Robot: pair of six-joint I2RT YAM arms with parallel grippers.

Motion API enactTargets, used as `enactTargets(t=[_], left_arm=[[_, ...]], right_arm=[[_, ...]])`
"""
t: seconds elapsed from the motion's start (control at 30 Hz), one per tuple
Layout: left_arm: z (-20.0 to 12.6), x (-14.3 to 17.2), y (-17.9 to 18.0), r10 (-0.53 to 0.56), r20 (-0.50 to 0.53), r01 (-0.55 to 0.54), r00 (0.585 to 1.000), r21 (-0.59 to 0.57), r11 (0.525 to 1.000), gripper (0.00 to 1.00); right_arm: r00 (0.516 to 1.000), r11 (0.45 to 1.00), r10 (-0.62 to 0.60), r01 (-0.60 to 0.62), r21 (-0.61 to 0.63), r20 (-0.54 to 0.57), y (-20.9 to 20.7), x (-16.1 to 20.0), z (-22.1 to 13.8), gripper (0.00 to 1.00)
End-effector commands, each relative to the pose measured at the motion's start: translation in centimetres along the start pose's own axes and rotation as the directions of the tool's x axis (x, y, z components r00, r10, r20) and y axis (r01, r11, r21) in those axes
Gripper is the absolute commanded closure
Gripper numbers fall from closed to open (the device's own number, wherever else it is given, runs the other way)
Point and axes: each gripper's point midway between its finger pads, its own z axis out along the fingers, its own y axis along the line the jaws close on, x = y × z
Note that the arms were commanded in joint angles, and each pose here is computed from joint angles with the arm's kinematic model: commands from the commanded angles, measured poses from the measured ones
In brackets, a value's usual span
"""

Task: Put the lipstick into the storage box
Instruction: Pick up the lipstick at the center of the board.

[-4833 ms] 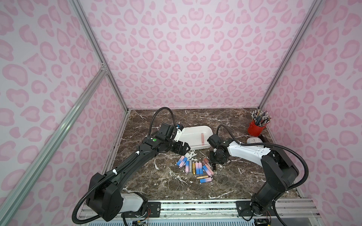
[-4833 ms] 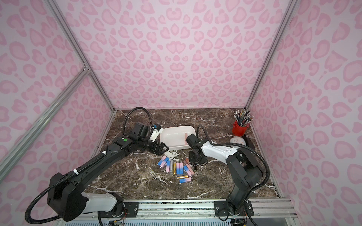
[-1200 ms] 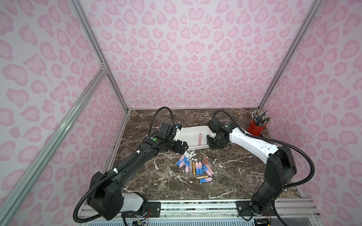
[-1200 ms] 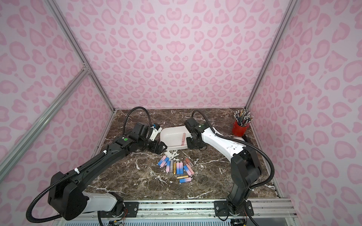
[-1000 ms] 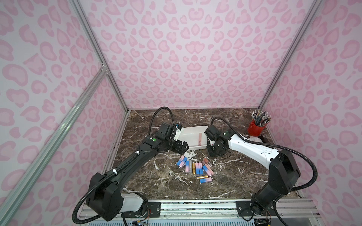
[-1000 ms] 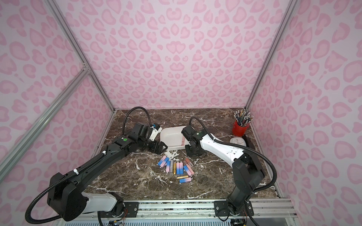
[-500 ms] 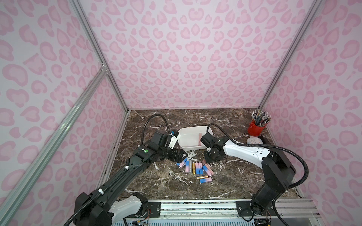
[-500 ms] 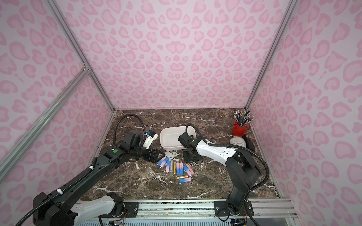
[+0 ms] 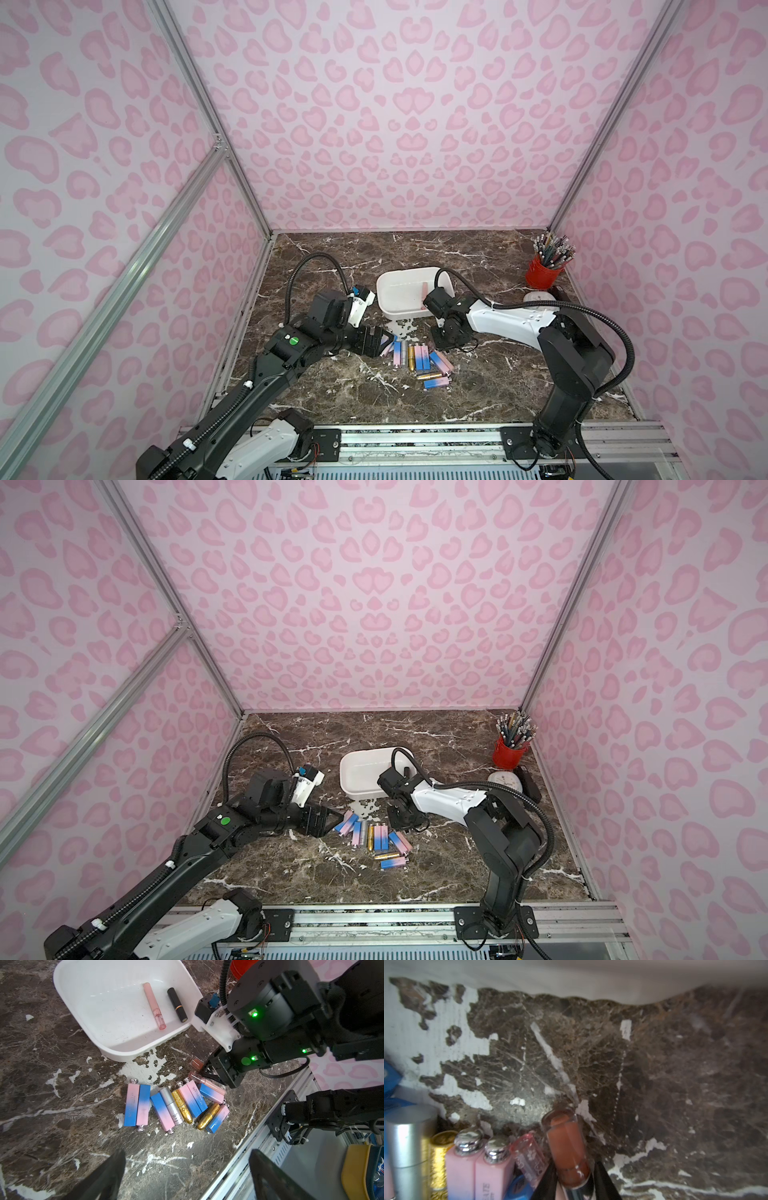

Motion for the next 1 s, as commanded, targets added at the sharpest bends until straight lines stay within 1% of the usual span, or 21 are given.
enactTargets(t=[0.0, 0.13, 0.3, 0.5, 0.6, 0.8, 0.97], left_arm=[[-0.2, 0.3, 0.0, -0.015, -0.001, 0.015, 1.000, 0.001, 1.000, 0.04], [-0.4, 0.6, -0.1, -0.011, -0.014, 0.011, 1.000, 0.001, 1.000, 0.04], [-0.7, 0.6, 0.1, 0.002, -0.006, -0.002, 1.000, -0.015, 1.000, 0.04], [-0.7, 0.5, 0.4, 0.005, -0.005, -0.005, 1.000, -0.030, 1.000, 0.04], [-0.7, 0.2, 0.3, 0.009, 0.002, -0.009, 1.000, -0.030, 1.000, 0.04], [-0.4, -0.2, 0.2, 0.021, 0.009, -0.021, 1.000, -0.021, 1.000, 0.04], [0.0, -0.7, 0.1, 0.032, 0.011, -0.032, 0.999, -0.014, 0.999, 0.04]], right_arm=[[1.000, 1.000, -0.004, 0.004, -0.005, -0.006, 0.0, 0.2, 0.7, 0.67], [1.000, 1.000, -0.003, 0.003, 0.010, -0.007, -0.3, 0.4, 1.1, 0.68], [1.000, 0.999, -0.006, 0.007, 0.035, -0.012, -0.9, 0.8, 1.0, 0.79], [1.000, 0.998, -0.016, 0.017, 0.063, -0.012, -1.1, 1.5, -0.4, 0.82], [1.000, 0.997, -0.014, 0.014, 0.075, -0.004, -1.2, 1.8, -1.8, 0.82], [0.999, 0.998, 0.005, -0.008, 0.066, 0.043, -1.0, 1.6, -5.5, 0.82], [0.994, 0.998, 0.010, -0.018, 0.067, 0.111, -0.9, -0.1, -9.3, 0.82]])
